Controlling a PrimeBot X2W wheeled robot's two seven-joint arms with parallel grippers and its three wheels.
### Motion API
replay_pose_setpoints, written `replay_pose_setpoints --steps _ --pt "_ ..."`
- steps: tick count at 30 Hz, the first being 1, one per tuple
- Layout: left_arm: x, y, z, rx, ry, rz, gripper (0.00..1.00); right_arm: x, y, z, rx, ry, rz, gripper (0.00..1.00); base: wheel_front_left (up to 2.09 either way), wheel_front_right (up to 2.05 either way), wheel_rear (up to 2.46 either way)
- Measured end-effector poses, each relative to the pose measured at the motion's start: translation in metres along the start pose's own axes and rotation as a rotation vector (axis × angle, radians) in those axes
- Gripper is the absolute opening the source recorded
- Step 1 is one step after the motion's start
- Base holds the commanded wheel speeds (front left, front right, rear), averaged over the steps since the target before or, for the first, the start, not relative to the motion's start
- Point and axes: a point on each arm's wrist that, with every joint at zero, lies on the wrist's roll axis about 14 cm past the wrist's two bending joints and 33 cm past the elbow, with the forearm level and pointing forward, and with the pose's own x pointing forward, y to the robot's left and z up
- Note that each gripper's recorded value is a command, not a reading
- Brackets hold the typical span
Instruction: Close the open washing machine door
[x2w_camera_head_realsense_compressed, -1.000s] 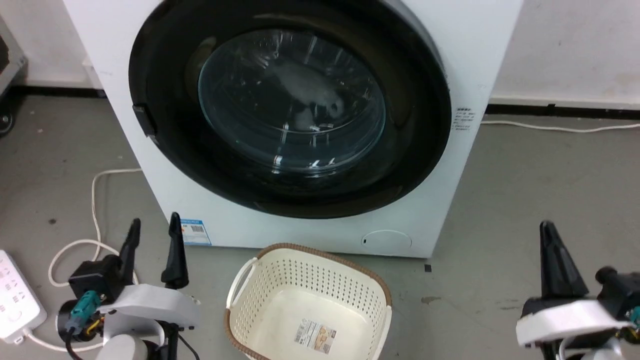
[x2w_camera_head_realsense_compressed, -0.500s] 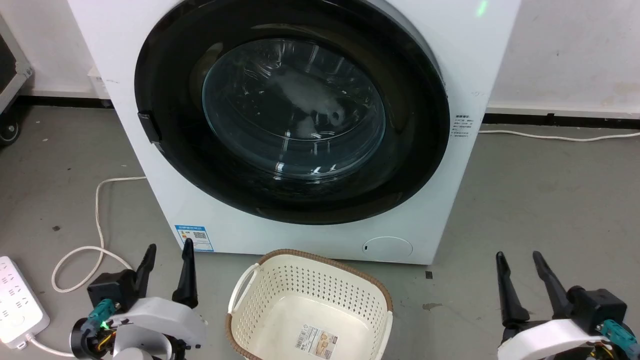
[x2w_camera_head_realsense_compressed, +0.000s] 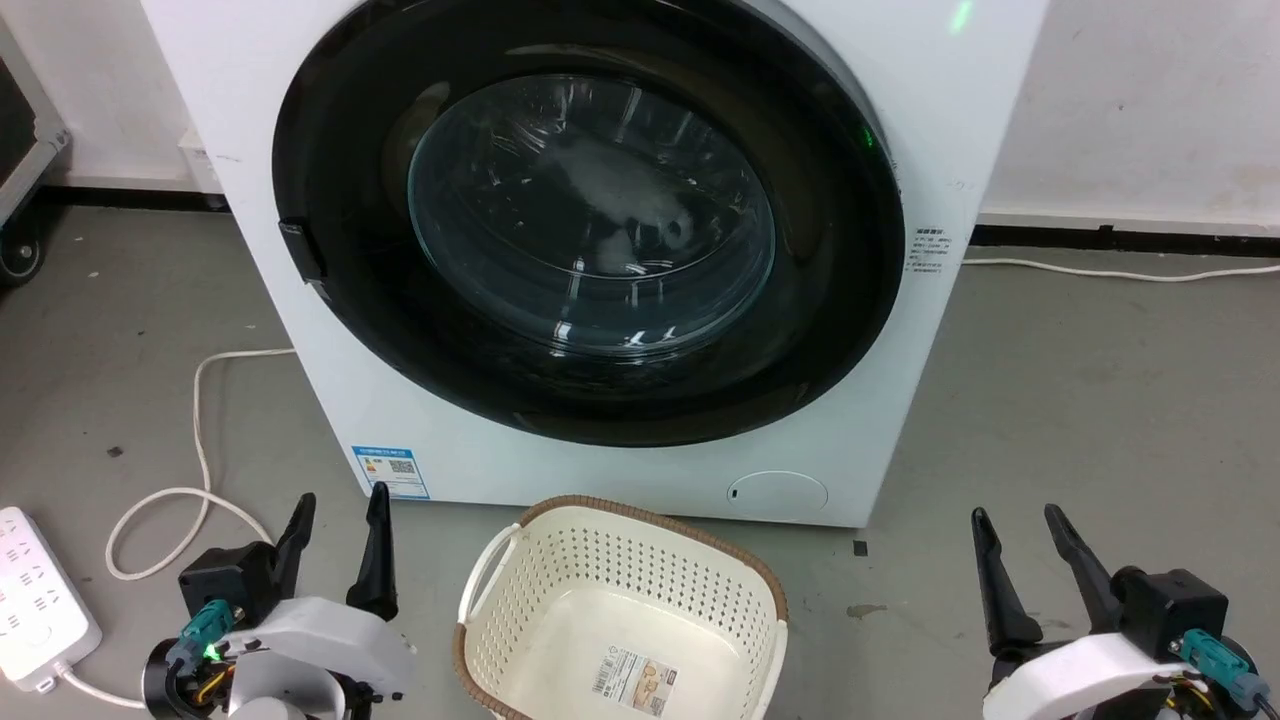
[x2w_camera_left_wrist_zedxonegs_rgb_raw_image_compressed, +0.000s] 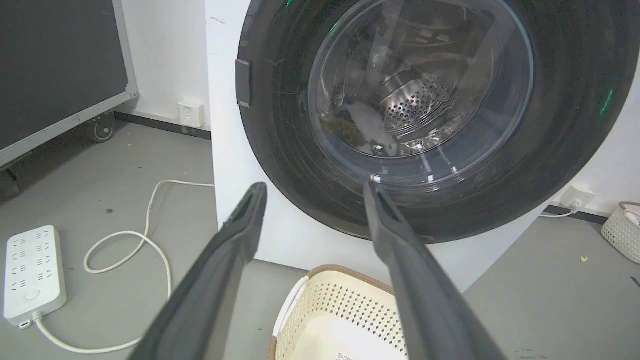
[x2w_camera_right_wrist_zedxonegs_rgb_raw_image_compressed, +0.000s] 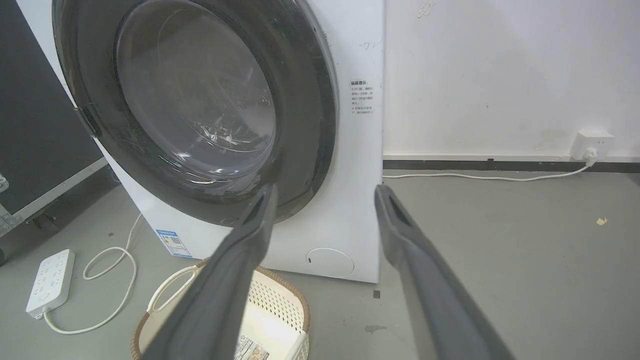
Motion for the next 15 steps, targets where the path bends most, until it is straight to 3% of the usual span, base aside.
replay_pose_setpoints --steps 13,14,15 --pt "0.0015 -0.0018 0.0019 -0.021 -0.006 -0.002 1.0 0.0008 0.001 -0.0011 0.001 0.005 0.003 1.0 0.0 0.0 0.0" --pt "0.0015 -0.0022 0.0017 -0.021 -0.005 -0.003 0.0 0.0009 0.0008 -0.0012 0.001 0.005 0.002 0.0 0.0 0.0 0.0" --pt "0.0015 -0.002 0.0016 -0.022 -0.005 -0.001 0.0 0.0009 0.001 -0.0013 0.001 0.005 0.003 0.0 0.0 0.0 0.0"
